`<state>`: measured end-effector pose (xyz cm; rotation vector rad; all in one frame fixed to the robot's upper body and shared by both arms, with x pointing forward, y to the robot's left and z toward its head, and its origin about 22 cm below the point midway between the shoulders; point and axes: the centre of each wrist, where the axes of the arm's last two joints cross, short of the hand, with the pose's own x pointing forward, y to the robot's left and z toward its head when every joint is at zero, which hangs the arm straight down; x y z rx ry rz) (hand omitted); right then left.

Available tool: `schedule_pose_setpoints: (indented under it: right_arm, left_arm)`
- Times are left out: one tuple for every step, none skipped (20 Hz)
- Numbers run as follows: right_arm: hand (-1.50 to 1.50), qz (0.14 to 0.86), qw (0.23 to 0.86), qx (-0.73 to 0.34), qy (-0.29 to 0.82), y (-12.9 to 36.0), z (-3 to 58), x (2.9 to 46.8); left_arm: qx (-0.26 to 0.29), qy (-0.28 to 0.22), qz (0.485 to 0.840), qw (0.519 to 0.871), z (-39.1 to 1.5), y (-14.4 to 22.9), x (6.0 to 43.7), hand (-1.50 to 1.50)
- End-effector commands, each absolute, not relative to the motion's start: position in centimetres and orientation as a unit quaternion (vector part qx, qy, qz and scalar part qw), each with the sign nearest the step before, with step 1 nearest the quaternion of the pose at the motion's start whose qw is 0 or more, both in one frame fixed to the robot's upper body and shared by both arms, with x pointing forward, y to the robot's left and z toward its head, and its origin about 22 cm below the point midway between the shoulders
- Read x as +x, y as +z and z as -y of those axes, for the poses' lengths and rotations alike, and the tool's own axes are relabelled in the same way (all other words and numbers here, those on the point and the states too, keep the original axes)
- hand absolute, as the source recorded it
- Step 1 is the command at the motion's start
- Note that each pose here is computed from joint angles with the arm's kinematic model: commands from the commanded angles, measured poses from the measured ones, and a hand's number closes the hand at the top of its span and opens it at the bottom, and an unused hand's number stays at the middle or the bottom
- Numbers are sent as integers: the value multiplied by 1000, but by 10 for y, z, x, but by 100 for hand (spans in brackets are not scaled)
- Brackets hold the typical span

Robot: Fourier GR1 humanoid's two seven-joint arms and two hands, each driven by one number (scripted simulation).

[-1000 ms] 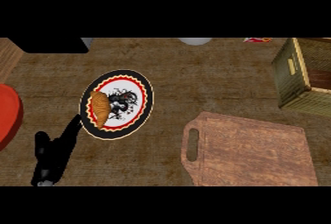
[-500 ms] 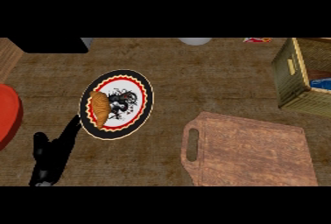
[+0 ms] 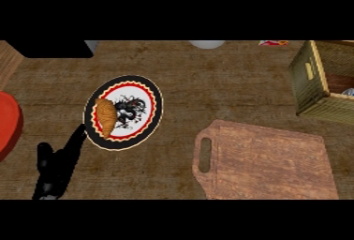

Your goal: Pick the can from the cutting board and place it in the basket

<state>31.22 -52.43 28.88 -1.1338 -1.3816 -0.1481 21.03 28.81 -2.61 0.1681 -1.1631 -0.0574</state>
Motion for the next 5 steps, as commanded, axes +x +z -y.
schedule_pose_setpoints:
  right_arm:
    - [-150, 586, 622, -511, -93, 301, 548, 284]
    - [-150, 586, 620, -508, -123, 295, 552, 286]
    - [-150, 578, 625, -513, -111, 297, 561, 272]
    - [-150, 569, 625, -523, -112, 295, 572, 260]
    - [-150, 586, 622, -504, -124, 316, 576, 249]
  left_arm:
    - [81, -7, 478, 874, -293, -54, 188, 0]
    - [75, -8, 485, 871, -295, -53, 198, 0]
    - [82, -11, 481, 873, -293, -50, 189, 0]
    - [81, -6, 479, 874, -295, -44, 192, 0]
    - [73, -24, 489, 869, -296, -40, 185, 0]
